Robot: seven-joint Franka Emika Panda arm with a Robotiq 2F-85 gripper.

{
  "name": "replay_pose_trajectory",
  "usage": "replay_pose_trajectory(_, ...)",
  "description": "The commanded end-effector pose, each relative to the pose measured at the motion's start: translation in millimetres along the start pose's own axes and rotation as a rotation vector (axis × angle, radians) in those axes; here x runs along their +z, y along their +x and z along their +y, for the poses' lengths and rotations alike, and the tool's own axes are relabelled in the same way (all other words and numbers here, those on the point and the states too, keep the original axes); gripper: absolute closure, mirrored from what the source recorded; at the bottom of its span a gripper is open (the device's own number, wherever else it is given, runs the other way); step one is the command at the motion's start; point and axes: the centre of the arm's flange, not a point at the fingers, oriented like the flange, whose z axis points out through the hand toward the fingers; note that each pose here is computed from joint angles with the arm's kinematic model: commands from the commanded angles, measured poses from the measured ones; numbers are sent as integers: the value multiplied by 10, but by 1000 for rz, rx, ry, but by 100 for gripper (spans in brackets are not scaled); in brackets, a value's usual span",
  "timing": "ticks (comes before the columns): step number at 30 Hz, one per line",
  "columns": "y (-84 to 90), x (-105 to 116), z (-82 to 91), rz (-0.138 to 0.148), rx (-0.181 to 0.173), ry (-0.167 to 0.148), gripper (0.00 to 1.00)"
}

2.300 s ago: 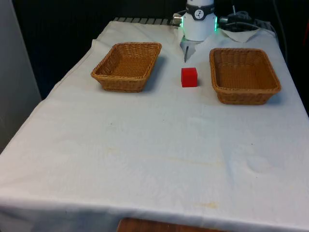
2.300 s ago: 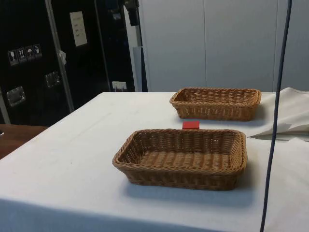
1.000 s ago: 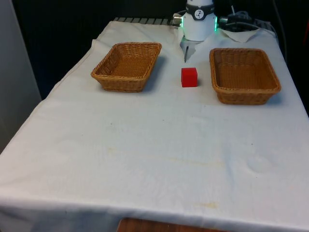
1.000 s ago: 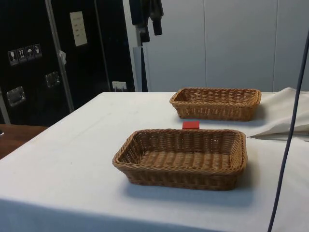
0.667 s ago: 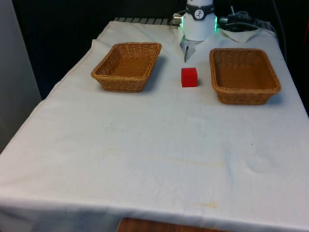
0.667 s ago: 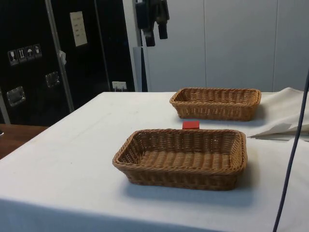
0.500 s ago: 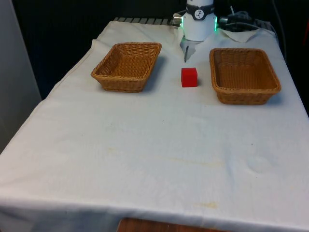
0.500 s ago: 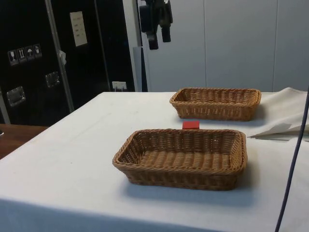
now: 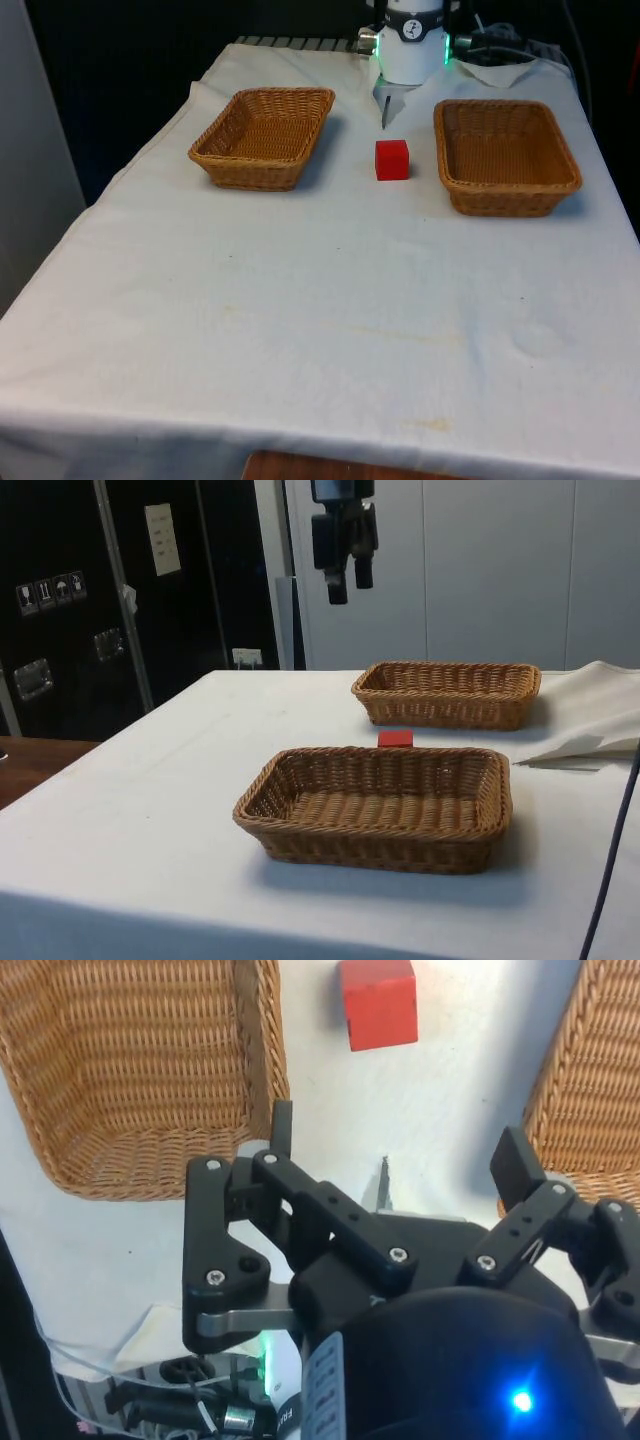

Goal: Pick up the red cube and place it into the right basket.

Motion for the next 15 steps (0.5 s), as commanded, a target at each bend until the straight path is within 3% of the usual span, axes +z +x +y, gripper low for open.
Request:
replay_pose_trajectory(1, -54, 51, 7, 14, 7, -3, 0)
replay_pose_trajectory(5, -158, 197, 15, 16, 14, 6, 0)
replay_pose_trajectory(6, -133, 181, 2, 4, 9, 10, 0)
replay_pose_trajectory(8, -194, 258, 16, 18, 17, 11, 0)
replay_pose_trajectory(15, -283, 464, 43, 16, 26, 24, 0)
